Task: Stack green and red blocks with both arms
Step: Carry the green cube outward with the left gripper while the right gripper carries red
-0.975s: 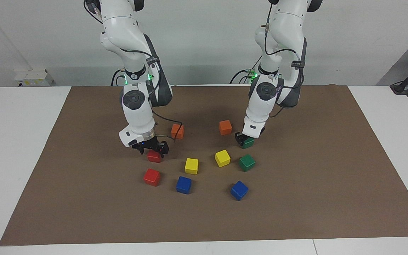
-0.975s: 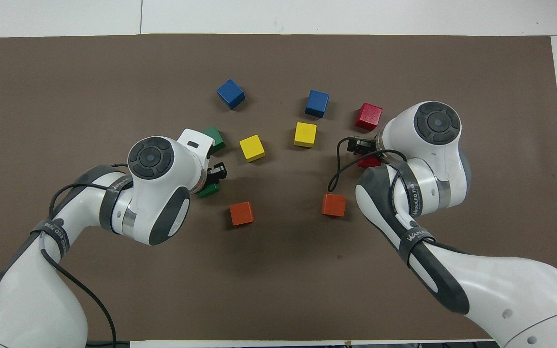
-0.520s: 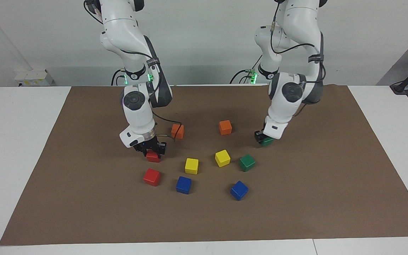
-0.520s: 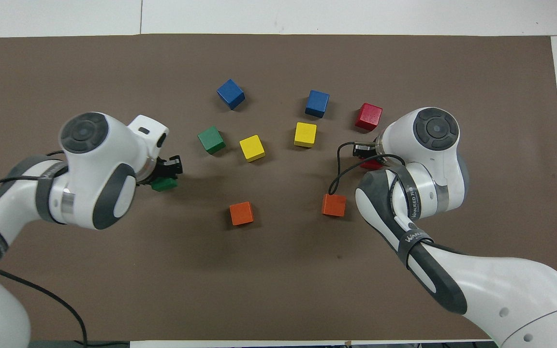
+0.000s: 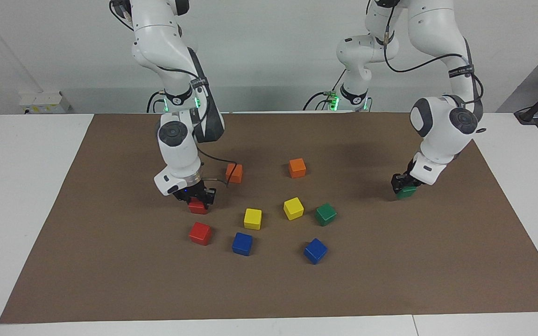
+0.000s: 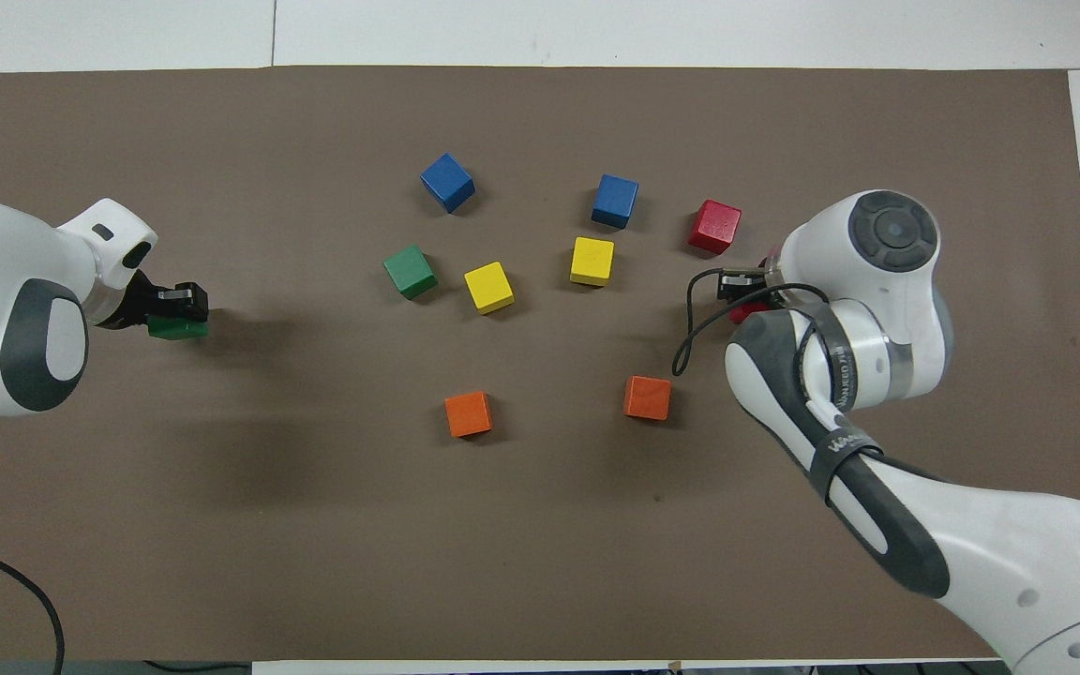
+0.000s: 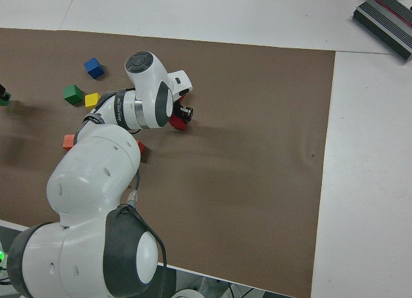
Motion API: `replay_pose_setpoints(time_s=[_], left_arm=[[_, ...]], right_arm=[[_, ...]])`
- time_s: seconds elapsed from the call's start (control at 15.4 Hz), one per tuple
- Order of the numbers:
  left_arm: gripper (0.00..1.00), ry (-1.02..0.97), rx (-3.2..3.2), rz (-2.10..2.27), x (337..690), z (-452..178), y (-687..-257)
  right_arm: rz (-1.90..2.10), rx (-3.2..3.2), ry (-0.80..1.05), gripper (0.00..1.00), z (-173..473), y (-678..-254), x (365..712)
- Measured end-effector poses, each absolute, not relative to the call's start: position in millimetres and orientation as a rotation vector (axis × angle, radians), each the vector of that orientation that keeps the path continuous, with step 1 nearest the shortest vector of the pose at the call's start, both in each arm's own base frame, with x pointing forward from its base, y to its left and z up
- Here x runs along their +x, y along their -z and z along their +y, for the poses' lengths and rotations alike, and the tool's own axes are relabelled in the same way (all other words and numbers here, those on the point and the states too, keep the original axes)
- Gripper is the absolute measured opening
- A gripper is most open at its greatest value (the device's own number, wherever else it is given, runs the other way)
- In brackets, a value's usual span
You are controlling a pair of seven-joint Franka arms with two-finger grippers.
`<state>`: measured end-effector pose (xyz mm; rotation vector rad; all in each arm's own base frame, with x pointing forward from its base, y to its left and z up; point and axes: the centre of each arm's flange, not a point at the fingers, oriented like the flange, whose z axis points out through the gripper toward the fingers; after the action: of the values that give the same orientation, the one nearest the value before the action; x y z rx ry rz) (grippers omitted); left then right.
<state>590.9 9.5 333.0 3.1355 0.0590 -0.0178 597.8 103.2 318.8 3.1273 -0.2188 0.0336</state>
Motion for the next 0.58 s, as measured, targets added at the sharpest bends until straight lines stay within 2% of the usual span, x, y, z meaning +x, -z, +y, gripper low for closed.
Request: replay_pose_setpoints(time_s=[0.26,0.58], left_arm=[[0.55,0.023,3.18,-0.033,604.4,15.2,-320.4],[0.55,0.018,3.179,-0.03,606.3,29.1,-310.4]], right_arm=[[-0.135,3.141,-0.03,0.55,-2.7,-357.5,599.0],[-0.059,3.137,-0.041,0.55,-79.3,-335.9,583.4]])
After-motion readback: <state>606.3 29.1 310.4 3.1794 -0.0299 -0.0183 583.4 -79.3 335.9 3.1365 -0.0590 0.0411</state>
